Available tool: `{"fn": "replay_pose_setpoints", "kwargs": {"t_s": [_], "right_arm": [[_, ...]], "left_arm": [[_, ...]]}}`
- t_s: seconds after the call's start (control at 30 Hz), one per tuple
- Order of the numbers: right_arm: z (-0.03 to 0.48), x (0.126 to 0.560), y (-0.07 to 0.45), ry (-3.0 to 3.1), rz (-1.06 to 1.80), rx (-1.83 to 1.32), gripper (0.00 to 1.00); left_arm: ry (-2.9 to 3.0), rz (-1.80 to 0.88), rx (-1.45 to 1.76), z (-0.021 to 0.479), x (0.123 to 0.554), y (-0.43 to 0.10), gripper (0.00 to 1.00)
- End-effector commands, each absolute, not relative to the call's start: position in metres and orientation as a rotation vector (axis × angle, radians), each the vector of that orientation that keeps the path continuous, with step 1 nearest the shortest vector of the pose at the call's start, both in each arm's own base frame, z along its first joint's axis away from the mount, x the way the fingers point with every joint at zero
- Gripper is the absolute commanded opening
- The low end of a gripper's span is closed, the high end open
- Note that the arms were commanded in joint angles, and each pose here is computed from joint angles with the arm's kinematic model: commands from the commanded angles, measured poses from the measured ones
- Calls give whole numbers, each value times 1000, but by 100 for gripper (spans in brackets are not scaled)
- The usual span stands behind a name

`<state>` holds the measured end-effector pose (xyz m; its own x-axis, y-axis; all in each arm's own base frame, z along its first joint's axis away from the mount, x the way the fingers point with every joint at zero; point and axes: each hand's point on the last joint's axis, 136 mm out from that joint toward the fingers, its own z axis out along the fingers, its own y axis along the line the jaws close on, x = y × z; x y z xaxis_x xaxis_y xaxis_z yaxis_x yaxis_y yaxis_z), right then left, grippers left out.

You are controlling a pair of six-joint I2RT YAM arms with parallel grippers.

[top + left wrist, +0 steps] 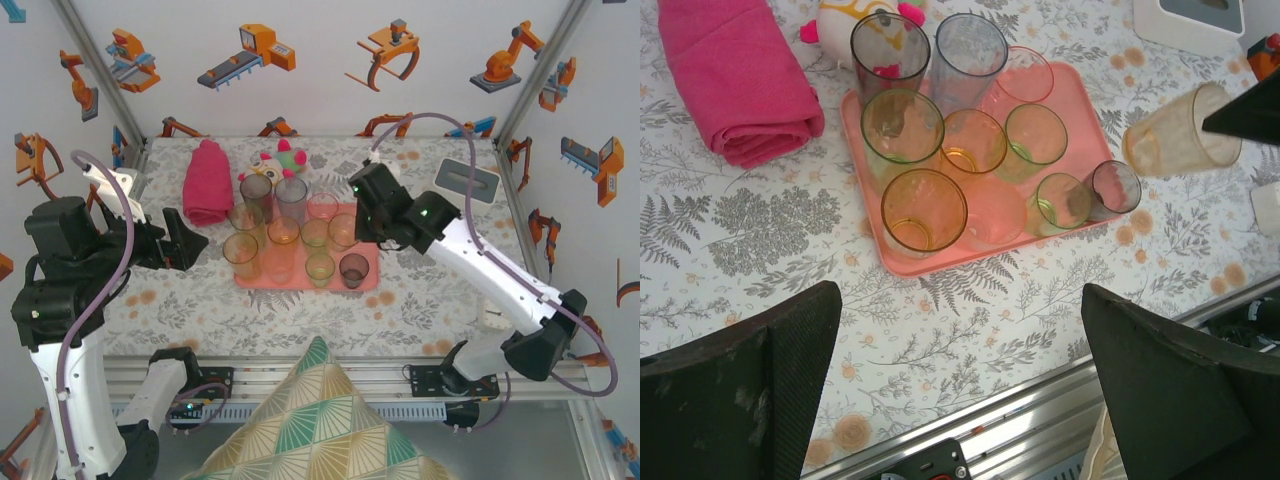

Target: Place the glasses into the tray

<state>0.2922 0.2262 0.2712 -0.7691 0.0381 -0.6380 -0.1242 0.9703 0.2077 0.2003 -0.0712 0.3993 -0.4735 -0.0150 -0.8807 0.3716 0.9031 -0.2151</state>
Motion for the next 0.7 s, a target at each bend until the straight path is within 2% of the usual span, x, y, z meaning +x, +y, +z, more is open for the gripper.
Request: {"fn": "replay_pose_setpoints", "kwargs": {"t_s": [0.0,0.23,0.67], "right_arm": [[257,310,194,2457,178,-52,9],[229,348,170,2486,100,11,9],[167,393,188,2561,37,-31,10]], "left_arm": [[1990,-456,292,408,199,-73,97],[1995,-446,311,405,200,-73,97],[1998,-468,305,401,202,-75,97]]}}
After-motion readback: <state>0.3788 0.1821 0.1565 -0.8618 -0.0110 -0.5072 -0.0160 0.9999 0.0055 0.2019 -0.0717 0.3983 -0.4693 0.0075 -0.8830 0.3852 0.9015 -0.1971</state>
